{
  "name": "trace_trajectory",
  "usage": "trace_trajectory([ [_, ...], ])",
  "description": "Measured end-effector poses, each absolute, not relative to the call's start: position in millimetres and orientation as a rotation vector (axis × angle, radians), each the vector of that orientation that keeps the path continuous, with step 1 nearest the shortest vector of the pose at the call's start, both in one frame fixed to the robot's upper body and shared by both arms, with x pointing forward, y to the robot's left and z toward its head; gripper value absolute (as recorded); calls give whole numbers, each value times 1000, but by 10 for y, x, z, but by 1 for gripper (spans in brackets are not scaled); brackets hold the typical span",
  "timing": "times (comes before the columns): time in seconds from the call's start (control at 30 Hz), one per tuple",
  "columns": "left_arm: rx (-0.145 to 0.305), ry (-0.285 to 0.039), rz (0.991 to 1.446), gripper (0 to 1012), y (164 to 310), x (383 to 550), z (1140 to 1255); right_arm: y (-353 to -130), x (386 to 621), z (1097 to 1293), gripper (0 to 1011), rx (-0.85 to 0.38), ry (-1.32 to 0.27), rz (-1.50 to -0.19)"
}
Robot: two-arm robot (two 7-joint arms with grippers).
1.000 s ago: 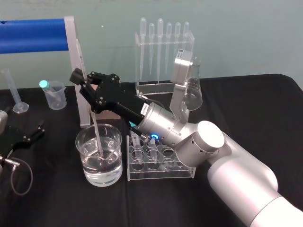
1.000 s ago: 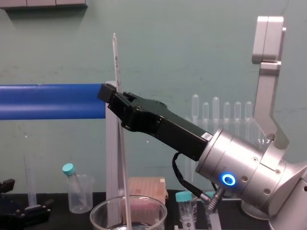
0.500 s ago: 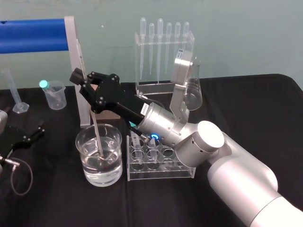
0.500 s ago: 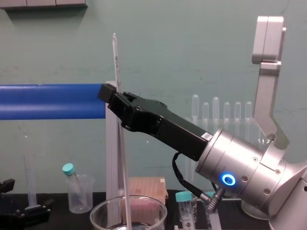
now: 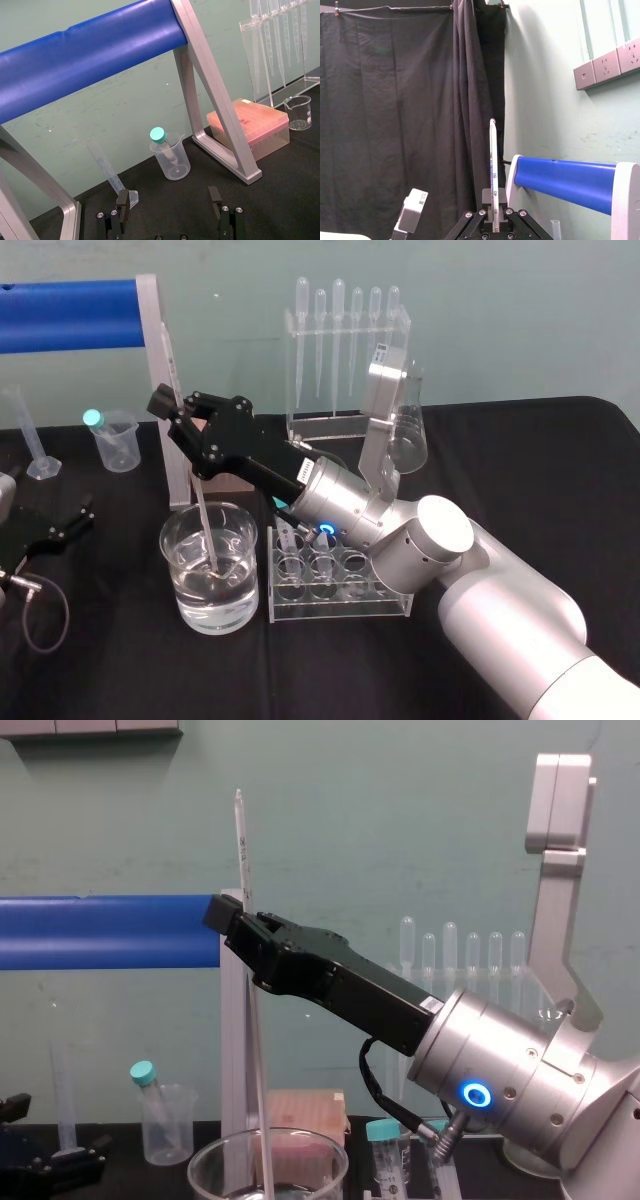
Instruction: Hold the thermometer with one hand and immerse one end into the beaker, then reinsert it into the test tube rack.
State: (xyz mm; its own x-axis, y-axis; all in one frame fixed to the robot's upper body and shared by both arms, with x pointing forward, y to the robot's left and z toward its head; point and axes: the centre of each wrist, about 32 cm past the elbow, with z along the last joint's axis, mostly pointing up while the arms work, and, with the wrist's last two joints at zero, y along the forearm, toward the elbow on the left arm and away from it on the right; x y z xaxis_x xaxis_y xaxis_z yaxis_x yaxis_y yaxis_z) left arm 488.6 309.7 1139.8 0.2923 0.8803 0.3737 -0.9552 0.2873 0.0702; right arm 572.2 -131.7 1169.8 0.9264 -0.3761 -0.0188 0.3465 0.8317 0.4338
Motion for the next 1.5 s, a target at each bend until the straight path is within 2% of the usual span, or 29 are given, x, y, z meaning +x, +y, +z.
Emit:
trace_trajectory([
  [1.5, 304, -285, 1248, 1008, 3097, 4886, 11398, -1317, 5722, 11698, 55, 447, -68, -383],
])
